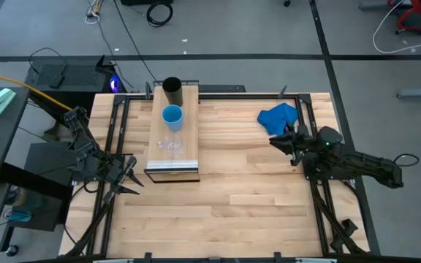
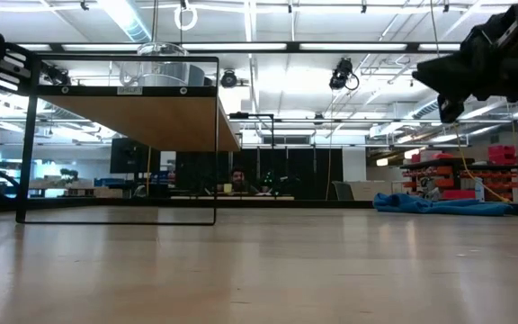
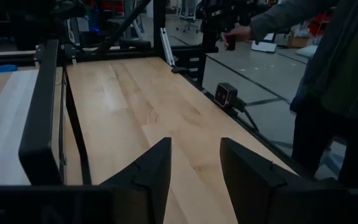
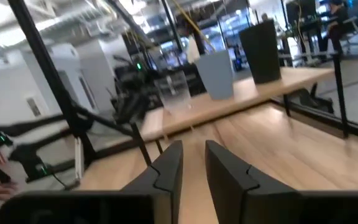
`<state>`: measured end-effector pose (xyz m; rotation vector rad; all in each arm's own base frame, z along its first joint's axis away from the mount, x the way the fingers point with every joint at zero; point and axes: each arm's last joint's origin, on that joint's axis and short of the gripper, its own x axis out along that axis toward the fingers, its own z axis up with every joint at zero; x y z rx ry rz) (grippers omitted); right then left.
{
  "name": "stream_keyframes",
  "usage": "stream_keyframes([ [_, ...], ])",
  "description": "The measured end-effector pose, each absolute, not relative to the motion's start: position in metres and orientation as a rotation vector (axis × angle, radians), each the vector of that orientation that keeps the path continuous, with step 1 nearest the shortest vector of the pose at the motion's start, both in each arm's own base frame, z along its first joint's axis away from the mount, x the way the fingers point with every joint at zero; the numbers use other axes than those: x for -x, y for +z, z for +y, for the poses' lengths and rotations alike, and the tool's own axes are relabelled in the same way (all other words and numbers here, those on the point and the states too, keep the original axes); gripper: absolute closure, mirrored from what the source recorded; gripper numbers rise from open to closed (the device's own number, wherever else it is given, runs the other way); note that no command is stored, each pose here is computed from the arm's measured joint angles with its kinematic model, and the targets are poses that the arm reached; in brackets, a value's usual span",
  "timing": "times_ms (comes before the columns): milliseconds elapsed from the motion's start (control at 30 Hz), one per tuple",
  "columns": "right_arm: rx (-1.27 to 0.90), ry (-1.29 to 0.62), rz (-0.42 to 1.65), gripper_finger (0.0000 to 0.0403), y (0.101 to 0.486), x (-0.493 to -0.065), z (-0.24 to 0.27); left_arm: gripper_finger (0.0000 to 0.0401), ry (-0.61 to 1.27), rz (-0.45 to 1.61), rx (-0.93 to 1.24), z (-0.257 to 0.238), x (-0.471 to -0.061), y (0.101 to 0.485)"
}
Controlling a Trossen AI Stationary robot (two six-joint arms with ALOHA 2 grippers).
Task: Stack small to large cups/mugs on shelf
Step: Return to Home Position
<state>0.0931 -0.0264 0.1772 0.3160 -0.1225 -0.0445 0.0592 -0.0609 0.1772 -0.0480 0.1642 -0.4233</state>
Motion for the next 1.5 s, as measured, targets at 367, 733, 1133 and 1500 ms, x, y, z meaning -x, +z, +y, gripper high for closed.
stream_keyframes([
  [367, -0.217, -0.157, -0.063, 0.0328, 0.17, -0.094, -0.029, 0.0248, -0.423, 0.164, 0.048, -0.061, -0.059, 0.177],
  [733, -0.146, -0.435, -0.048, 0.0328, 0.167, -0.091, -0.037, 0.0261, -0.424, 0.164, 0.048, -0.061, -0.059, 0.177],
  [1133, -0.131, -0.437, -0.046, 0.0328, 0.168, -0.091, -0.037, 0.025, -0.423, 0.164, 0.048, -0.061, -0.059, 0.177],
  [1500, -0.131, -0.437, -0.046, 0.0328, 0.168, -0.091, -0.037, 0.0262, -0.423, 0.164, 0.049, -0.061, -0.059, 0.177],
])
